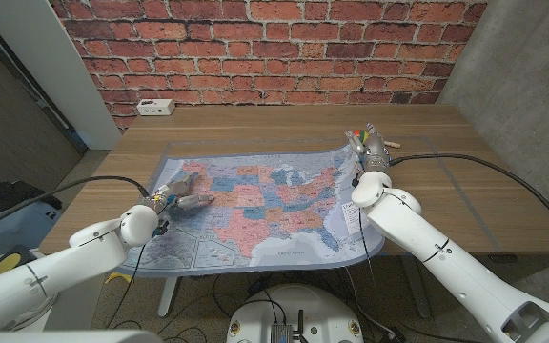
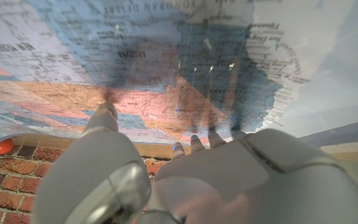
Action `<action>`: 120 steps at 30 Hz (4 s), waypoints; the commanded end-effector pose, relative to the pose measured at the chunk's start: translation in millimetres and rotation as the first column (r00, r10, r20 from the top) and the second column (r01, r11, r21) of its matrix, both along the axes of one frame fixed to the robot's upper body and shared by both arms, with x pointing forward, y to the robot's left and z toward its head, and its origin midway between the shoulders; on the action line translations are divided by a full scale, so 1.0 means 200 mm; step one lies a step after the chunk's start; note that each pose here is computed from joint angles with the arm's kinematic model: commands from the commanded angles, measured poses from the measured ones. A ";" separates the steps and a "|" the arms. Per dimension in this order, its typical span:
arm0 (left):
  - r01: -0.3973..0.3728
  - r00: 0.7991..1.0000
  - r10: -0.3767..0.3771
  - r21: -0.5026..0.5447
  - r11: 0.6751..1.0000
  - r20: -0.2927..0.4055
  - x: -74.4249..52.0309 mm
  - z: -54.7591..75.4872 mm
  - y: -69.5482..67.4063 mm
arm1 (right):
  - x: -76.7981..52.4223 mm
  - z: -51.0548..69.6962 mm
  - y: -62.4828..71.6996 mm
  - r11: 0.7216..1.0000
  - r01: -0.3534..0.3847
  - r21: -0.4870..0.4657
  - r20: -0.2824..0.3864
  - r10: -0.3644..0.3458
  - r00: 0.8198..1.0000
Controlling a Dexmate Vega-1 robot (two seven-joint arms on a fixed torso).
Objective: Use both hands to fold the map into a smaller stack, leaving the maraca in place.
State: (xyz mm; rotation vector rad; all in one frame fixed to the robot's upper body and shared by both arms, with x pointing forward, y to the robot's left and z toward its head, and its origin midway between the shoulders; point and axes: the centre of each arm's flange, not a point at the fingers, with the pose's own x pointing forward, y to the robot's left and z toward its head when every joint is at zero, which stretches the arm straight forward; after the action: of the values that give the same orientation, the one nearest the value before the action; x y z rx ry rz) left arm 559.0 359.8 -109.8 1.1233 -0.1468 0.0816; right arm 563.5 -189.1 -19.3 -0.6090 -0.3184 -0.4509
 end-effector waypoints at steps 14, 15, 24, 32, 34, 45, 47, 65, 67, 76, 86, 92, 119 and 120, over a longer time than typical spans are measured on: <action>0.047 0.997 -0.051 -0.068 0.997 -0.065 0.15 -0.10 -0.01 | 0.00 0.09 -0.02 0.988 0.133 -0.083 -0.333 -0.153 0.930; 0.045 0.997 -0.049 -0.071 0.997 -0.064 0.15 -0.10 -0.01 | 0.00 0.09 -0.02 0.987 0.135 -0.087 -0.333 -0.157 0.930; 0.046 0.996 -0.050 -0.064 0.997 -0.067 0.17 -0.10 -0.01 | 0.00 0.11 0.00 0.981 0.129 -0.142 -0.386 -0.175 0.906; 0.046 0.997 -0.050 -0.063 0.997 -0.062 0.16 -0.09 -0.01 | 0.04 0.12 0.01 0.981 0.051 -0.186 -0.492 -0.138 0.859; 0.048 0.997 -0.052 -0.062 0.997 -0.062 0.16 -0.09 -0.01 | 0.04 0.12 0.00 0.985 0.040 -0.170 -0.519 -0.123 0.846; 0.044 0.997 -0.047 -0.053 0.998 -0.062 0.15 -0.08 -0.02 | 0.07 0.11 0.00 0.990 -0.019 -0.142 -0.636 -0.076 0.768; 0.043 0.997 -0.046 -0.053 0.998 -0.062 0.15 -0.08 -0.02 | 0.07 0.11 0.00 0.991 -0.039 -0.124 -0.636 -0.049 0.770; 0.091 0.996 -0.092 -0.052 0.994 -0.008 0.09 -0.04 -0.05 | -0.04 0.16 0.01 0.967 0.041 -0.251 -0.402 -0.143 0.904; 0.099 0.995 -0.099 -0.050 0.994 0.005 0.08 -0.03 -0.05 | -0.06 0.18 0.00 0.962 0.061 -0.266 -0.384 -0.164 0.909; 0.121 0.993 -0.120 -0.033 0.992 0.003 0.06 -0.03 -0.09 | -0.18 0.25 -0.12 0.953 0.119 -0.277 -0.275 -0.197 0.941; 0.123 0.992 -0.123 0.001 0.992 -0.020 0.08 -0.05 -0.14 | -0.28 0.28 -0.19 0.947 0.232 -0.220 -0.124 -0.264 0.957; 0.114 0.993 -0.114 0.013 0.993 0.004 0.07 -0.04 -0.16 | -0.32 0.31 -0.21 0.936 0.292 -0.194 -0.045 -0.306 0.951; 0.307 0.949 -0.294 0.113 0.945 -0.117 0.28 -0.04 -0.47 | -0.26 0.58 0.26 0.853 0.052 -0.519 -0.109 -0.127 0.986; 0.304 0.949 -0.291 0.114 0.946 -0.122 0.28 -0.05 -0.46 | -0.25 0.60 0.29 0.843 0.031 -0.538 -0.135 -0.122 0.983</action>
State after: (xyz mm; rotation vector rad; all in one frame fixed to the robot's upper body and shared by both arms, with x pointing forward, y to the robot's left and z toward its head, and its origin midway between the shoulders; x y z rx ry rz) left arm 599.7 281.6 -114.0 1.1914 -0.2606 -0.1829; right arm 503.0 -187.8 67.0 -0.9985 -0.2835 -0.5890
